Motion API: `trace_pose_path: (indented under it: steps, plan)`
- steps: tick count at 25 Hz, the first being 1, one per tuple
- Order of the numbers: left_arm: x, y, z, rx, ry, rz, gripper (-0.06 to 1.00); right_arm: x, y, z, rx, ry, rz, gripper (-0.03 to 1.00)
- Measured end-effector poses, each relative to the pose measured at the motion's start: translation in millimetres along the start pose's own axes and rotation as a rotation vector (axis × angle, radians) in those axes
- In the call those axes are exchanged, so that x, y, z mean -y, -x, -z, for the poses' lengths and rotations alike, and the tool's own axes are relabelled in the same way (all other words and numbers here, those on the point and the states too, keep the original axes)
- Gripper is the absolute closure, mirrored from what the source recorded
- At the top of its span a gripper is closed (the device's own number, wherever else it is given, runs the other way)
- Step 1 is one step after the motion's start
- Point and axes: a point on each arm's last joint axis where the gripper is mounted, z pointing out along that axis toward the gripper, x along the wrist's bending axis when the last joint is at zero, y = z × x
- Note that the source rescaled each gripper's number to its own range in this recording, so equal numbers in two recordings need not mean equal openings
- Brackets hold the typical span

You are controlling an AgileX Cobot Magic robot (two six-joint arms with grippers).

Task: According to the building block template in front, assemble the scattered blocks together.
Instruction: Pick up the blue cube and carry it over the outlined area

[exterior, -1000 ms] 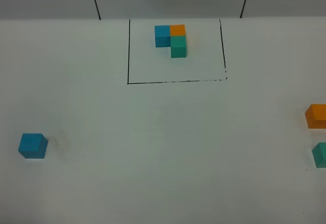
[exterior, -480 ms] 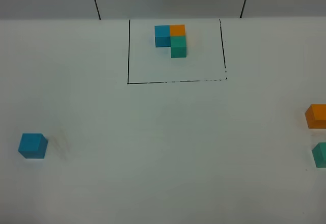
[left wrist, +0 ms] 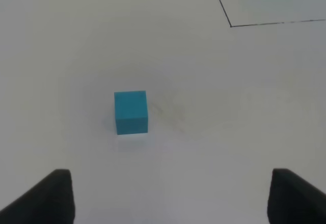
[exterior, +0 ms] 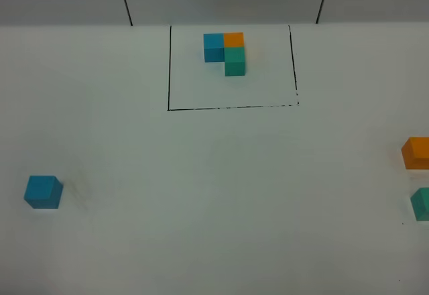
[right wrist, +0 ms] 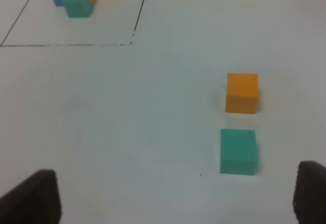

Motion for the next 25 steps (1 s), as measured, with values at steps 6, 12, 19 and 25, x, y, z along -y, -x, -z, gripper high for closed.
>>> trace_pose_path:
  steps: [6,12,19,25]
  plan:
    - [0,0,-1,0.000,-0.005,0.001,0.27,0,0,0,0.000,0.000,0.000,0.13]
    - [-12,-7,-19,-0.055,-0.158,0.037,0.03,0,0,0,0.000,0.000,0.000,0.14]
    - [-37,-22,-76,-0.163,-0.529,0.105,-0.06,0,0,0,0.000,0.000,0.000,0.17]
    - [-74,-27,-123,-0.170,-0.592,0.109,-0.06,0,0,0,0.000,0.000,0.000,0.19]
